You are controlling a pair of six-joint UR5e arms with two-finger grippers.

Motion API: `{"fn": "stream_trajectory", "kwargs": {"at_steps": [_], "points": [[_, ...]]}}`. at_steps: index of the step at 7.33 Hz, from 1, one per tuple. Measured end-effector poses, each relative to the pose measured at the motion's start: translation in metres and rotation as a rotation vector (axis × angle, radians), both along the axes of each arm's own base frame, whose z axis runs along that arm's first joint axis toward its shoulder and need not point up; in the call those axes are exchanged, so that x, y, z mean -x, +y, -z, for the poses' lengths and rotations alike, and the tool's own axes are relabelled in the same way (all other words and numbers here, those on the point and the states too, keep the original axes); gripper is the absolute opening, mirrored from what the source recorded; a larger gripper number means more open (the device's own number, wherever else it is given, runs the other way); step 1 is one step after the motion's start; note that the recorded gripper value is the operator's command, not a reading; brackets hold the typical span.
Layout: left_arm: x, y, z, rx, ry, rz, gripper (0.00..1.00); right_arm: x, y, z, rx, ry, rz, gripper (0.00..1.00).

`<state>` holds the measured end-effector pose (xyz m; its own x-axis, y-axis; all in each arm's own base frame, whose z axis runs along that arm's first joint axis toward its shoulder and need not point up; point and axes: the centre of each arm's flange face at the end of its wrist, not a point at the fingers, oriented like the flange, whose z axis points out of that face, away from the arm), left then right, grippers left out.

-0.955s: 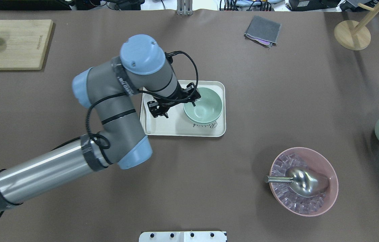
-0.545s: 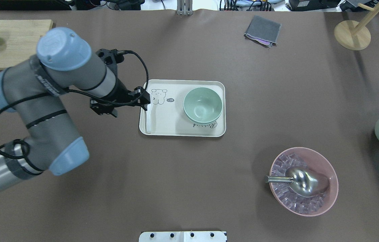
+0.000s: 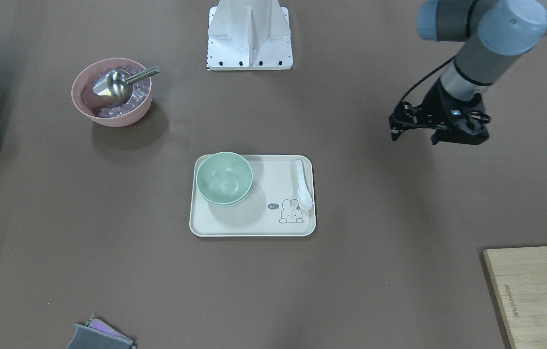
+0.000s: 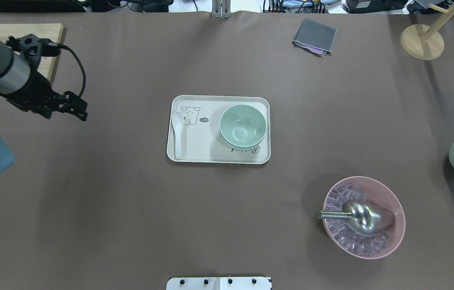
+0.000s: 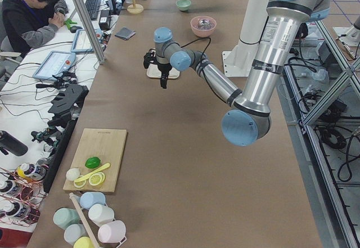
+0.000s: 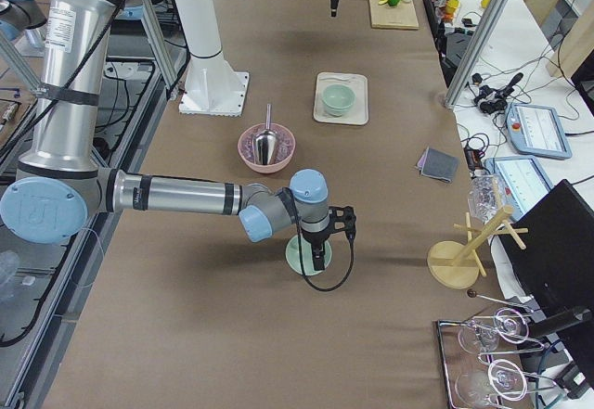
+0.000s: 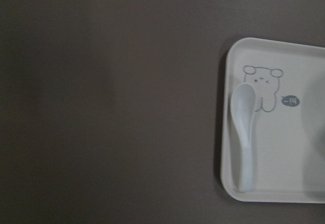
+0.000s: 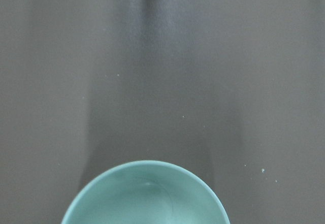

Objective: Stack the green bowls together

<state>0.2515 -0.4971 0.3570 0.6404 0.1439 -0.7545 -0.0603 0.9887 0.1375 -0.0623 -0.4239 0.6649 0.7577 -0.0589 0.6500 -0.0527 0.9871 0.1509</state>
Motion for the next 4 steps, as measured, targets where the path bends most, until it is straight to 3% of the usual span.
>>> {"fn": "stream_trajectory", "kwargs": {"at_steps": [2, 3, 4], "points": [[0.044, -0.003, -0.040, -0.044, -0.030, -0.041, 0.99, -0.005, 0.023, -0.034, -0.005, -0.026, 0.013, 0.95], [0.052, -0.003, -0.048, -0.049, -0.037, -0.047, 0.99, -0.006, 0.029, -0.055, -0.016, -0.035, 0.012, 0.88], [0.055, -0.003, -0.052, -0.050, -0.040, -0.050, 0.99, -0.007, 0.032, -0.068, -0.026, -0.043, 0.010, 0.72]]}}
